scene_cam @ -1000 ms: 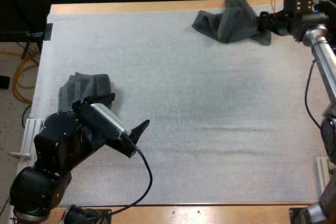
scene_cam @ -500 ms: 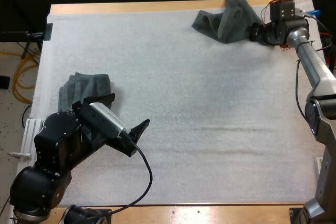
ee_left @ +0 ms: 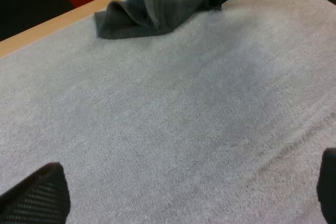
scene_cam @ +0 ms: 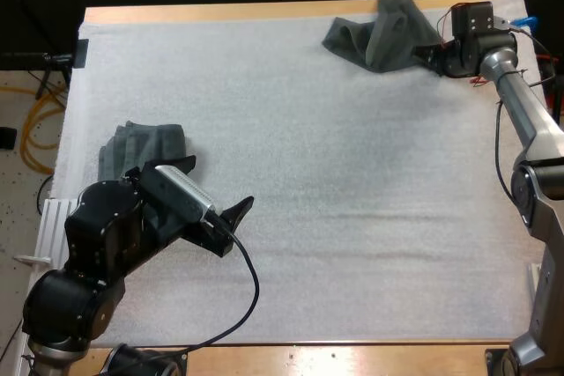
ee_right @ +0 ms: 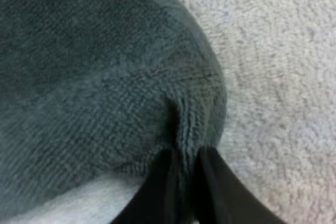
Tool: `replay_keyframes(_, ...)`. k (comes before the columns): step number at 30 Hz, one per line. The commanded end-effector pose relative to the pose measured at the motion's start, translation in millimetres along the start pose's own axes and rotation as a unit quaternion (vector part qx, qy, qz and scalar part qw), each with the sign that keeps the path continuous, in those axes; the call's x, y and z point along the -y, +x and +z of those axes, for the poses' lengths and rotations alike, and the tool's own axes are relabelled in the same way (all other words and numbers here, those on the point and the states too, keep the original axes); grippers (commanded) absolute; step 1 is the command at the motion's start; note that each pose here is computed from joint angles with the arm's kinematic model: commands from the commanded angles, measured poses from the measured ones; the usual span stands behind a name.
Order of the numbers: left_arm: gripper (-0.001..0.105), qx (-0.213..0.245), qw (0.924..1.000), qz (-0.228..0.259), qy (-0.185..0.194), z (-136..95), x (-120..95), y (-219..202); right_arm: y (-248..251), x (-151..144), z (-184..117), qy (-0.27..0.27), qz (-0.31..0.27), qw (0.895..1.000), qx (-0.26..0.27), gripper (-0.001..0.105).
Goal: Pick towel from pile fold and stack
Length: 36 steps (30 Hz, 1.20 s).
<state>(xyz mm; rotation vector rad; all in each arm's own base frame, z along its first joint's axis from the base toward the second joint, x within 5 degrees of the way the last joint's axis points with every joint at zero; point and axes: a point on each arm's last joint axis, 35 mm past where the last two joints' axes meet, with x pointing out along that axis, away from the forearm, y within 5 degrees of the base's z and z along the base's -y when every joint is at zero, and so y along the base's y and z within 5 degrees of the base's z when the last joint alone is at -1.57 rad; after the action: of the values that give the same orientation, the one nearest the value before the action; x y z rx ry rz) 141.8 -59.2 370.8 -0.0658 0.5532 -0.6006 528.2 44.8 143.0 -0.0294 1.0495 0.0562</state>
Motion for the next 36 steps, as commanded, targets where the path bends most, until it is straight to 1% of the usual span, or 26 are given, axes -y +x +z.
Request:
replay_keyframes(1,0.092,0.010,0.9999,-0.005,-0.001,3,2,-2,-23,-1,13,-0.002,0.009,1.000,0.023,0.000)
replay_keyframes(3,0.092,0.012,0.9999,-0.006,-0.001,4,2,-3,-43,-1,21,-0.008,0.006,0.999,0.043,0.000)
replay_keyframes(6,0.092,0.026,0.9996,-0.009,0.004,7,2,-3,-95,-1,41,-0.060,0.002,0.993,0.099,0.000)
replay_keyframes(7,0.092,0.028,0.9995,-0.009,0.005,7,2,-3,-110,-1,45,-0.069,0.000,0.991,0.113,0.000)
replay_keyframes(9,0.092,0.043,0.9990,-0.010,0.010,11,3,-3,-153,0,54,-0.086,-0.005,0.984,0.155,0.000)
replay_keyframes(10,0.092,0.046,0.9988,-0.010,0.011,11,3,-3,-162,0,56,-0.091,-0.006,0.982,0.163,0.000)
replay_keyframes(11,0.092,0.055,0.9983,-0.011,0.013,13,3,-3,-208,0,61,-0.101,-0.011,0.974,0.204,0.000)
replay_keyframes(12,0.092,0.056,0.9982,-0.013,0.014,14,3,-3,-244,0,61,-0.102,-0.014,0.968,0.231,0.000)
replay_keyframes(13,0.092,0.056,0.9982,-0.016,0.014,14,3,-3,-263,1,59,-0.104,-0.016,0.964,0.242,0.000)
replay_keyframes(15,0.092,0.056,0.9981,-0.020,0.015,14,4,-3,-294,1,54,-0.112,-0.019,0.960,0.255,0.000)
replay_keyframes(16,0.092,0.056,0.9978,-0.031,0.016,14,5,-4,-314,1,48,-0.113,-0.020,0.959,0.259,0.000)
replay_keyframes(18,0.092,0.059,0.9968,-0.051,0.019,15,8,-9,-336,2,38,-0.113,-0.019,0.961,0.251,0.000)
replay_keyframes(20,0.092,0.060,0.9959,-0.064,0.020,19,13,-21,-366,3,19,-0.133,-0.021,0.964,0.230,0.000)
replay_keyframes(22,0.092,0.061,0.9959,-0.064,0.021,21,16,-31,-381,3,8,-0.135,-0.020,0.967,0.217,0.000)
replay_keyframes(23,0.092,0.062,0.9958,-0.064,0.021,23,20,-43,-399,4,-4,-0.136,-0.019,0.968,0.209,0.000)
replay_keyframes(26,0.092,0.061,0.9959,-0.064,0.021,21,24,-55,-411,4,-14,-0.121,-0.015,0.972,0.199,0.000)
replay_keyframes(28,0.092,0.063,0.9957,-0.064,0.021,19,25,-59,-413,2,-20,-0.110,-0.004,0.976,0.190,0.000)
replay_keyframes(31,0.092,0.058,0.9961,-0.064,0.020,15,26,-65,-402,-8,-31,-0.109,0.017,0.981,0.161,0.000)
replay_keyframes(33,0.092,0.058,0.9961,-0.064,0.019,13,27,-66,-389,-19,-39,-0.116,0.033,0.983,0.139,0.000)
replay_keyframes(35,0.092,0.058,0.9961,-0.064,0.020,13,27,-66,-368,-41,-52,-0.142,0.056,0.983,0.101,0.000)
replay_keyframes(36,0.092,0.058,0.9961,-0.064,0.020,13,27,-66,-363,-49,-57,-0.150,0.063,0.982,0.091,0.000)
